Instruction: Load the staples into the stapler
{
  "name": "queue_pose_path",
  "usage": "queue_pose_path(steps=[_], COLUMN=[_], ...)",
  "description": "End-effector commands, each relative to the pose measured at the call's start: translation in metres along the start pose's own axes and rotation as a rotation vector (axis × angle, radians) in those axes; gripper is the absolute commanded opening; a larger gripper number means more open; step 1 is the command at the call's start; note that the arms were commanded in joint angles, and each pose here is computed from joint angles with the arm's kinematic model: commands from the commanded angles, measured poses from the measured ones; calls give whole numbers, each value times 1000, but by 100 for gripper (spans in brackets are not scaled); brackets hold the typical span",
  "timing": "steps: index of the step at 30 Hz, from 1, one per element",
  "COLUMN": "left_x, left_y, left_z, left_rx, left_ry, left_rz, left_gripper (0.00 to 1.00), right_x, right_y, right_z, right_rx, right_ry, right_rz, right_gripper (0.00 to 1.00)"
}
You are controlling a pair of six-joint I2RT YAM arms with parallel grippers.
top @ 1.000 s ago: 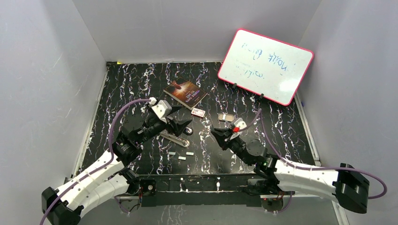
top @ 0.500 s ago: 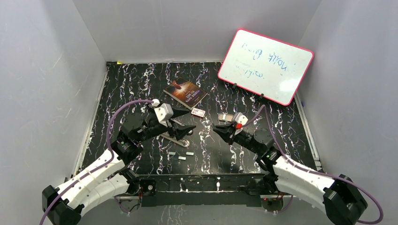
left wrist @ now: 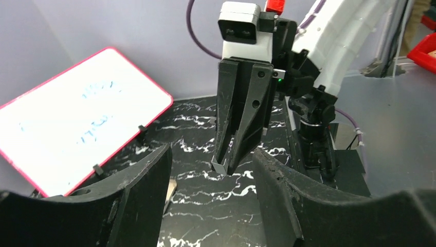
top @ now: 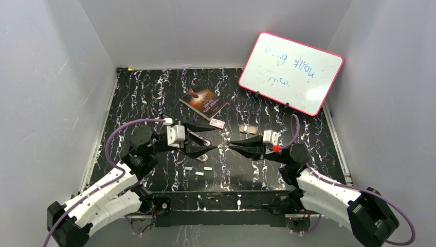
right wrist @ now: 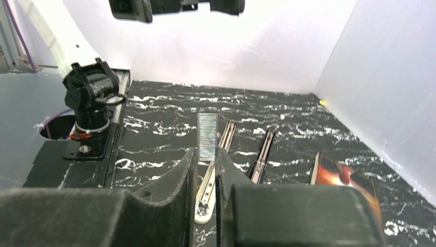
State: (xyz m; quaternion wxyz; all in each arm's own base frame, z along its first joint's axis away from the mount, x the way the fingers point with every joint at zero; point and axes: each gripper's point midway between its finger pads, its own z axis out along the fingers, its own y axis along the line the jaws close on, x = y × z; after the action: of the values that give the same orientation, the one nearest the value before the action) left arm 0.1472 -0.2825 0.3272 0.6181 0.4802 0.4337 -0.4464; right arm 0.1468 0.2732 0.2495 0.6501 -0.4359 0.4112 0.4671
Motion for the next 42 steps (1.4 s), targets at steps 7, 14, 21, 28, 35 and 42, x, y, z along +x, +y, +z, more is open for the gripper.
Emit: queue_pose_path(steps=[7, 14, 21, 28, 35, 42], left_x=[-41, -43, -38, -32, -31, -29], left_y=[-9, -12, -23, -28, -30, -31], left_z=[22, 31, 39, 44, 49, 52], left_rx=[168, 205, 252, 278, 287, 298], left_ry=[-164, -185, -183, -175, -176, -171], left_rz=[78, 70, 51, 32, 27, 19], left_gripper=[51, 51, 51, 50, 44, 32], right_x=[-75, -86, -92, -98, -100, -100], right_y=[6, 7, 7, 8, 9, 9], right_z=[13, 13, 12, 10, 9, 9], right_rx=[-82, -89, -79, -73, -76, -74], right_ry=[-209, -233, -260, -278, -283, -284], right_rz=[-162, -180, -171, -169, -171, -168], right_gripper=[0, 0, 0, 0, 0, 0])
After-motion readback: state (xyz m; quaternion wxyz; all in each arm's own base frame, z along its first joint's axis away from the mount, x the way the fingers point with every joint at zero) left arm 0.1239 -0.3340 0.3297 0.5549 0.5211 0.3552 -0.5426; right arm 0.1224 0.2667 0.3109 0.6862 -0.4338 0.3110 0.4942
